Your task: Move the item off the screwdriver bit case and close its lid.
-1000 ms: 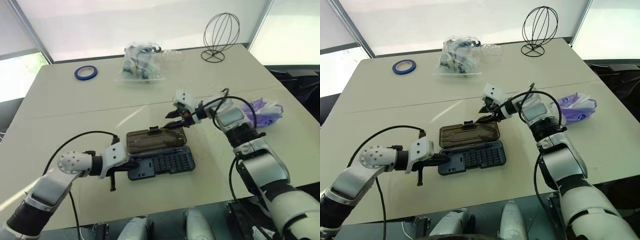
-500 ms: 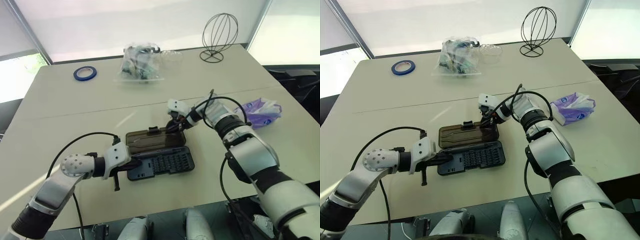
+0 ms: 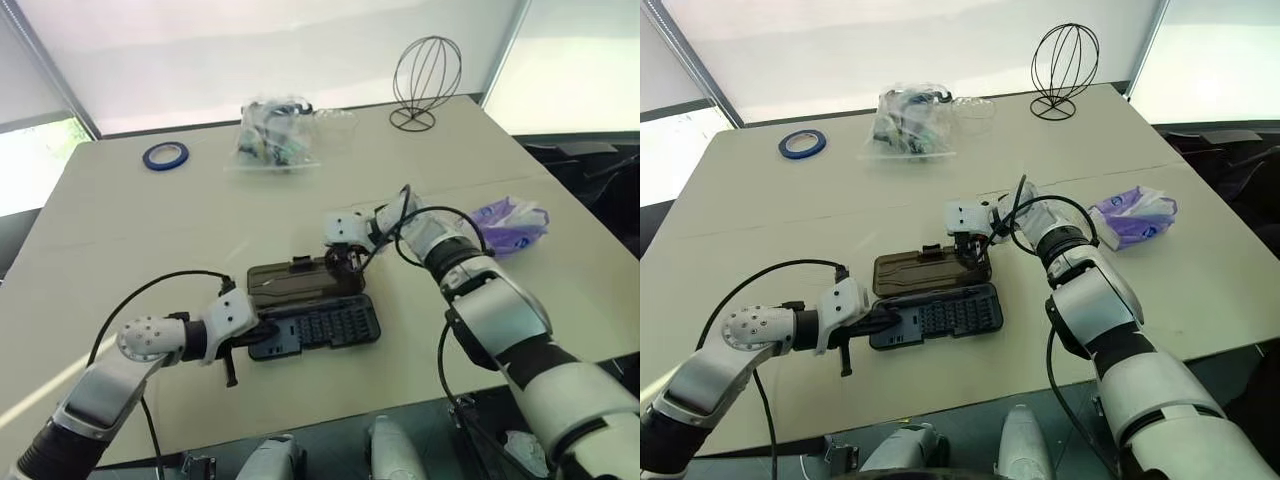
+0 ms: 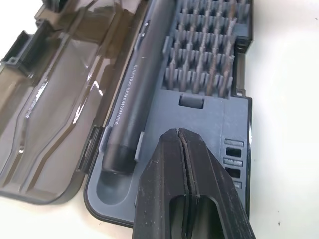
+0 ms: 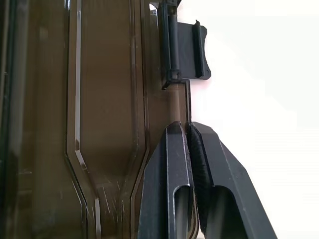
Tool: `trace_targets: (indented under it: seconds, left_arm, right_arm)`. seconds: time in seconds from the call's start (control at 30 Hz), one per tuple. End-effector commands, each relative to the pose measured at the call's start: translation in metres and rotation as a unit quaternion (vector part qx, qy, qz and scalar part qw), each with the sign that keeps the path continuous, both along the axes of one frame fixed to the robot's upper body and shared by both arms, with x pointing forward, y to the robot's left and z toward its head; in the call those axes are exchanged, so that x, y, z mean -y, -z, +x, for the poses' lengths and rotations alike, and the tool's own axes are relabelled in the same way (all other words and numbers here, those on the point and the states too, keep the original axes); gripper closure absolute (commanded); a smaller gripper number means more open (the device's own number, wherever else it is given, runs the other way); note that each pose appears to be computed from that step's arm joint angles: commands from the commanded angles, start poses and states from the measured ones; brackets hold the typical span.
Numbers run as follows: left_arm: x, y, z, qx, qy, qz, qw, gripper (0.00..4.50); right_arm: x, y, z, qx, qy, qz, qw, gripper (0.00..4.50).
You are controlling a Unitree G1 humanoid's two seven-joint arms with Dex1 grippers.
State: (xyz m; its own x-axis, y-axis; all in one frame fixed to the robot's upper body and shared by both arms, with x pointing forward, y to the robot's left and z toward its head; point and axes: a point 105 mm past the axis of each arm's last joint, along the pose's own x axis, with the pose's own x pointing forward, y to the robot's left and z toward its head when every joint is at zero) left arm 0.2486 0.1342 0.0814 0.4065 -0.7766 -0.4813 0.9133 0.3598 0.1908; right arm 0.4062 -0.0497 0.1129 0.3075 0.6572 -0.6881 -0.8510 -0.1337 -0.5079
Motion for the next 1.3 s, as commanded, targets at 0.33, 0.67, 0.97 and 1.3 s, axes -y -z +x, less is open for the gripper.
trace_targets:
  seconds: [0.33, 0.67, 0.97, 1.3]
  left_arm:
    - [0.001, 0.002, 0.01, -0.026, 0.011, 0.002, 1.0, 4.5]
    - [0.012, -0.029, 0.009, -0.07, 0.004, -0.081, 0.994, 4.5]
    - [0.011, -0.062, 0.01, -0.038, 0.029, -0.082, 0.996, 4.5]
    - [0.012, -0.015, 0.001, -0.028, 0.075, 0.02, 0.997, 4.5]
  right_arm:
    - [0.005, -0.057, -0.047, 0.183, -0.074, 0.084, 0.977, 4.41]
    - [0.002, -0.057, -0.044, 0.212, -0.048, 0.086, 0.972, 4.41]
    - [0.008, -0.062, -0.031, 0.203, -0.021, 0.096, 0.974, 4.41]
    - [0.008, -0.07, 0.003, 0.009, 0.08, 0.146, 0.986, 1.53]
